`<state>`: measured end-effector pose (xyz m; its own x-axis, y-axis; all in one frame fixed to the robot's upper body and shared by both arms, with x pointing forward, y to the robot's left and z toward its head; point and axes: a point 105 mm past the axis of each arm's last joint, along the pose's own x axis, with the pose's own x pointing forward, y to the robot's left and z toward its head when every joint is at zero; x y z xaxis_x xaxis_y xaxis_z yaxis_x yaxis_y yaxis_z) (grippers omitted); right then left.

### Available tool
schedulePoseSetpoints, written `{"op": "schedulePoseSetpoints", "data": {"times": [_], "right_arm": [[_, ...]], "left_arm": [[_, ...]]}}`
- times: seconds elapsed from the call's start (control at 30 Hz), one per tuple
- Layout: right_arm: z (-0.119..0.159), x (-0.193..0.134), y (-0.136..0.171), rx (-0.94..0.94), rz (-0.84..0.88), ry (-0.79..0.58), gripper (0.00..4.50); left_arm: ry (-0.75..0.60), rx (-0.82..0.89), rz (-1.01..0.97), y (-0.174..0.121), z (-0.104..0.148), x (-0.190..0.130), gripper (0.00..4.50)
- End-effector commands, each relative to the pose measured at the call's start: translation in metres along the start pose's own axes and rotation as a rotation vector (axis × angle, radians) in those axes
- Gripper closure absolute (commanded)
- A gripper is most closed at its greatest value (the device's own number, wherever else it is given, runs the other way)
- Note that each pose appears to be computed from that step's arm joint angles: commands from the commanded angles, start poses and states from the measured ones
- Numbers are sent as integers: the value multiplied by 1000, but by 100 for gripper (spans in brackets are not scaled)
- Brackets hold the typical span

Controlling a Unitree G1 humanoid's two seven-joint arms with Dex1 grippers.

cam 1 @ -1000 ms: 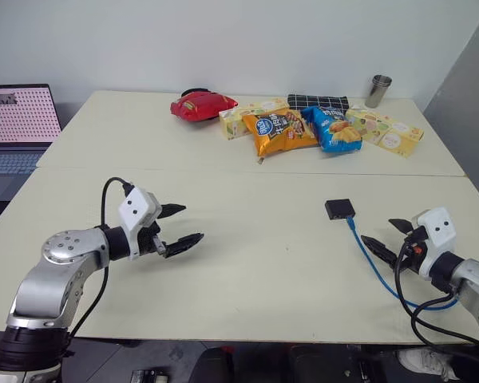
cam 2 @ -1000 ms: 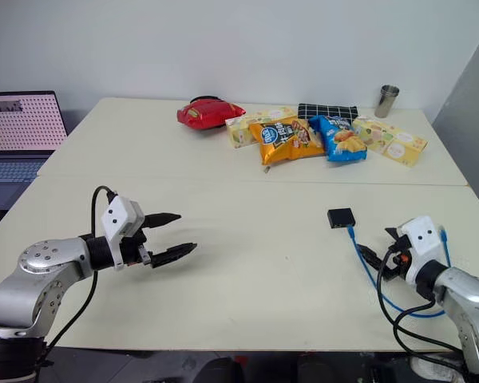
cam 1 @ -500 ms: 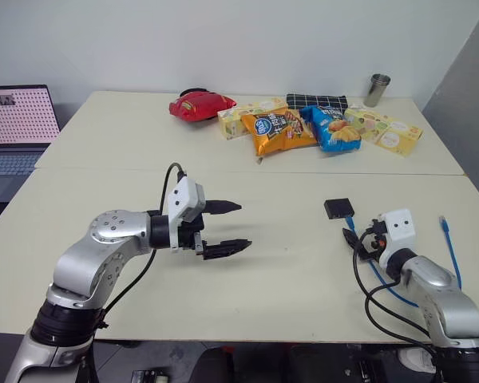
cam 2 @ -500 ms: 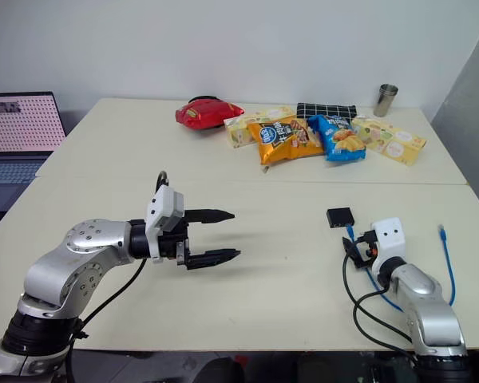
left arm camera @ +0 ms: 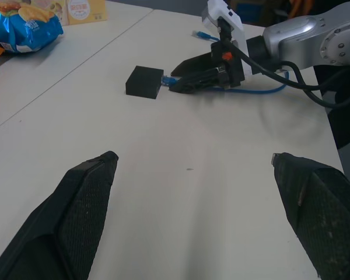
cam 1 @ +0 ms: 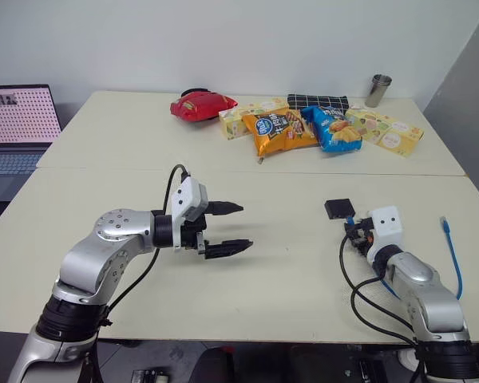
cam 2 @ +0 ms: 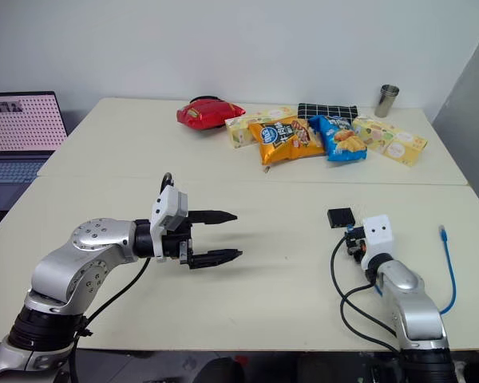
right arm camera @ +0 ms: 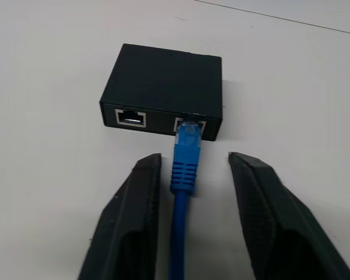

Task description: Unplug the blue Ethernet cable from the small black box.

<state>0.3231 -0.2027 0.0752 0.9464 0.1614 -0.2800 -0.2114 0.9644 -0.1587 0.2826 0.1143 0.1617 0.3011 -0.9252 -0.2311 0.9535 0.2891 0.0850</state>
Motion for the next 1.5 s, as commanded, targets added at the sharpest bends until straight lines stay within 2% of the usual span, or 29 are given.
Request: {"op": "schedulePoseSetpoints", "data": {"times": [0.03,0.1,0.17,0.37,0.47,0.57,0.77,1.0,1.1,1.5], "right_arm": [[12,0,-2,-44,12,-21,359],[19,0,-1,-92,42,-39,412],[33,-1,7,-178,121,-86,432],[81,-18,57,-596,479,-326,434],[99,-30,82,-823,627,-470,434],[114,-36,99,-970,717,-580,434],[130,-45,117,-1090,789,-714,434],[132,-47,119,-1138,805,-743,434],[135,-47,120,-1155,802,-755,434],[142,-51,132,-1185,798,-814,435]], "left_arm": [[-17,32,9,2,6,2,0],[-24,8,23,5,5,1,0],[-37,-36,36,9,3,0,0],[-92,-319,-83,1,7,-6,0],[-76,-393,-137,-4,3,-7,0],[-98,-428,-158,-6,6,-5,0],[-141,-465,-166,-6,12,-1,0],[-174,-496,-147,-1,16,-2,0],[-200,-517,-161,0,19,-3,42],[-204,-511,-180,0,20,2,298]]}}
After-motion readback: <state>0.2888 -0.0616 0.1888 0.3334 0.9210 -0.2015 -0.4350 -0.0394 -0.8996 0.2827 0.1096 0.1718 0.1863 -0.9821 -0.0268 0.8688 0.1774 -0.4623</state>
